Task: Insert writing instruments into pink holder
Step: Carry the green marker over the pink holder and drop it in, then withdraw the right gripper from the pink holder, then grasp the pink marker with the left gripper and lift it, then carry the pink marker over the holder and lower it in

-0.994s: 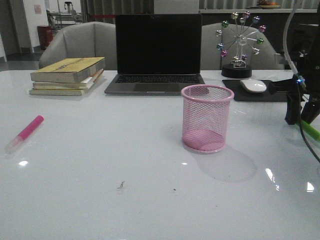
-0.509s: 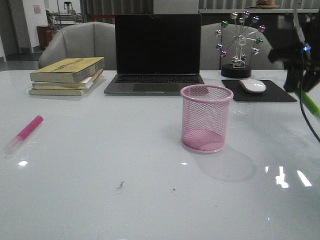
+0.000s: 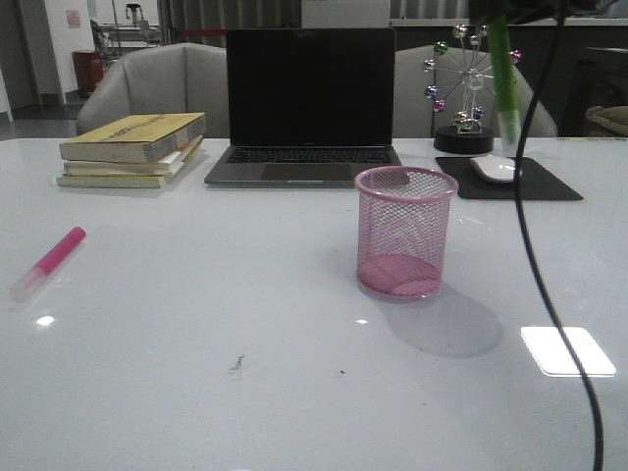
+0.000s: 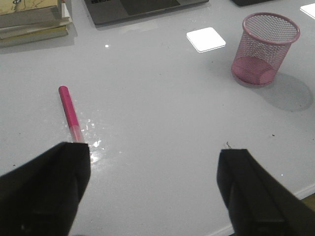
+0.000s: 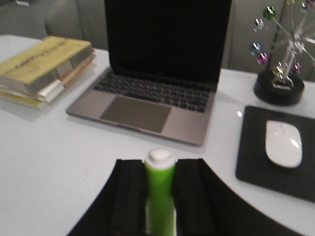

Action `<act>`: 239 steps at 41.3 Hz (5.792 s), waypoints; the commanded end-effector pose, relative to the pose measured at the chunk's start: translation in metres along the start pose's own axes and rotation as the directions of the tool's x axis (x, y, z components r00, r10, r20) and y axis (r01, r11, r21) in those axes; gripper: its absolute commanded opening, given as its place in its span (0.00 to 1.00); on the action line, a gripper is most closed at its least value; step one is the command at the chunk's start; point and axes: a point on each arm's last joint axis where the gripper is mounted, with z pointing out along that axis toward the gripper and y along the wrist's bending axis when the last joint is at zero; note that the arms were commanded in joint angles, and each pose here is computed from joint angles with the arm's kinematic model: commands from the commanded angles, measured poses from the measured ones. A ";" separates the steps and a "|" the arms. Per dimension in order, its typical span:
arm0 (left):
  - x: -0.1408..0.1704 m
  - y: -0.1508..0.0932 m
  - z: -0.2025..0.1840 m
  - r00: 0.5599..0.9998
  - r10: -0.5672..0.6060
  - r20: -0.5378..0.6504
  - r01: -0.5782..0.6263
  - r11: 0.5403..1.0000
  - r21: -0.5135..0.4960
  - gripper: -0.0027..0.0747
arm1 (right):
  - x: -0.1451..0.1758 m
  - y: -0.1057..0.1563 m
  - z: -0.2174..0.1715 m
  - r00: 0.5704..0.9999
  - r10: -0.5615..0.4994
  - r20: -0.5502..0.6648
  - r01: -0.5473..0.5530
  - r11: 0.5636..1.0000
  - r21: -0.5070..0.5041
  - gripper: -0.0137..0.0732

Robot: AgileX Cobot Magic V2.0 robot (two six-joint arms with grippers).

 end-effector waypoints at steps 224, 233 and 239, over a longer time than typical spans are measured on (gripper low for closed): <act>-0.150 -0.051 0.159 0.878 -0.066 0.474 0.017 0.994 0.107 0.15 | 0.040 0.015 -0.191 0.939 -0.156 -0.307 0.091 0.972 -0.215 0.67; -0.138 -0.116 0.182 0.756 -0.093 0.648 -0.046 0.980 0.195 0.15 | 0.040 0.015 -0.191 0.939 -0.156 -0.307 0.091 0.972 -0.215 0.67; -0.133 -0.140 0.211 0.753 -0.091 0.651 -0.065 0.975 0.212 0.15 | 0.040 0.015 -0.191 0.939 -0.156 -0.307 0.091 0.972 -0.215 0.67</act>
